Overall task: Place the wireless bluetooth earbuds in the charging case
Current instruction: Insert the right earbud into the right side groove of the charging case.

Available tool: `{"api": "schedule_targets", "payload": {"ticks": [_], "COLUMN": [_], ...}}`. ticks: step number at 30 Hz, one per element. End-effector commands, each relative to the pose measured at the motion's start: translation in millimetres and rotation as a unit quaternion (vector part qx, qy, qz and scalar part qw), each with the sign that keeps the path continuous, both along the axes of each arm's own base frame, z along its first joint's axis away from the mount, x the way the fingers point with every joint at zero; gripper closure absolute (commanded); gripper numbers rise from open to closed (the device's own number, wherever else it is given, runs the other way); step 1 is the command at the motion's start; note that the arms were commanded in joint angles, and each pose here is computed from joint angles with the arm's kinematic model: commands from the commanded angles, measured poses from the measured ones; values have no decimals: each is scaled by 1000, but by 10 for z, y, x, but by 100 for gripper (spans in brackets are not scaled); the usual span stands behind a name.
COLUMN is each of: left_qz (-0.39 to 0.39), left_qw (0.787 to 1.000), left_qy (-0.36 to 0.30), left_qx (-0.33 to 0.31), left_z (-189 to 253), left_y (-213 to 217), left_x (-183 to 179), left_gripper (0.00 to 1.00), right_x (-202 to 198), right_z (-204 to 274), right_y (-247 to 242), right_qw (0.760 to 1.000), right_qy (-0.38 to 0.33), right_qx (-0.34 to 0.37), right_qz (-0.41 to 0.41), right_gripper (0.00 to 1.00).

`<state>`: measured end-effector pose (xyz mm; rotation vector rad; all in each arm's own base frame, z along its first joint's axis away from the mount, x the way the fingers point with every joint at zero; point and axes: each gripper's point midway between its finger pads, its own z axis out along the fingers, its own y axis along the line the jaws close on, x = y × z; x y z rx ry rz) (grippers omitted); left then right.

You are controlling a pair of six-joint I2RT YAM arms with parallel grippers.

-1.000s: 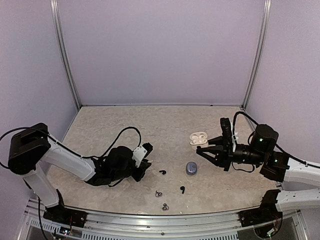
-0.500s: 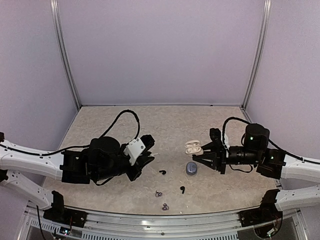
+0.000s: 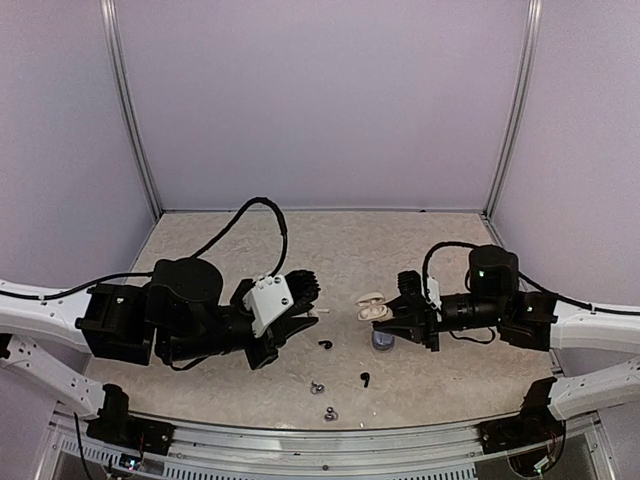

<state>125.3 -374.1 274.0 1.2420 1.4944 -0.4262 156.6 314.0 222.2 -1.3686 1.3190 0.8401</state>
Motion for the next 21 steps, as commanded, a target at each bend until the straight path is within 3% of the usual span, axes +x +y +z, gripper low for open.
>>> {"api": "schedule_targets", "payload": {"ticks": [1, 21], "left_qz": [-7, -33], "left_qw": [1000, 990], "left_qy": [-17, -81], "left_qx": [21, 111], "left_z": [98, -115], "left_y": [-54, -295], "left_x": [-24, -71], "left_gripper": [86, 86], "right_x": [-49, -319], "right_z": [11, -92], "right_y": [134, 370], "right_qw": [1000, 989], "right_qy": [-12, 116], "right_qx": [-16, -22], "right_qz": [20, 84], "right_gripper": [100, 100]}}
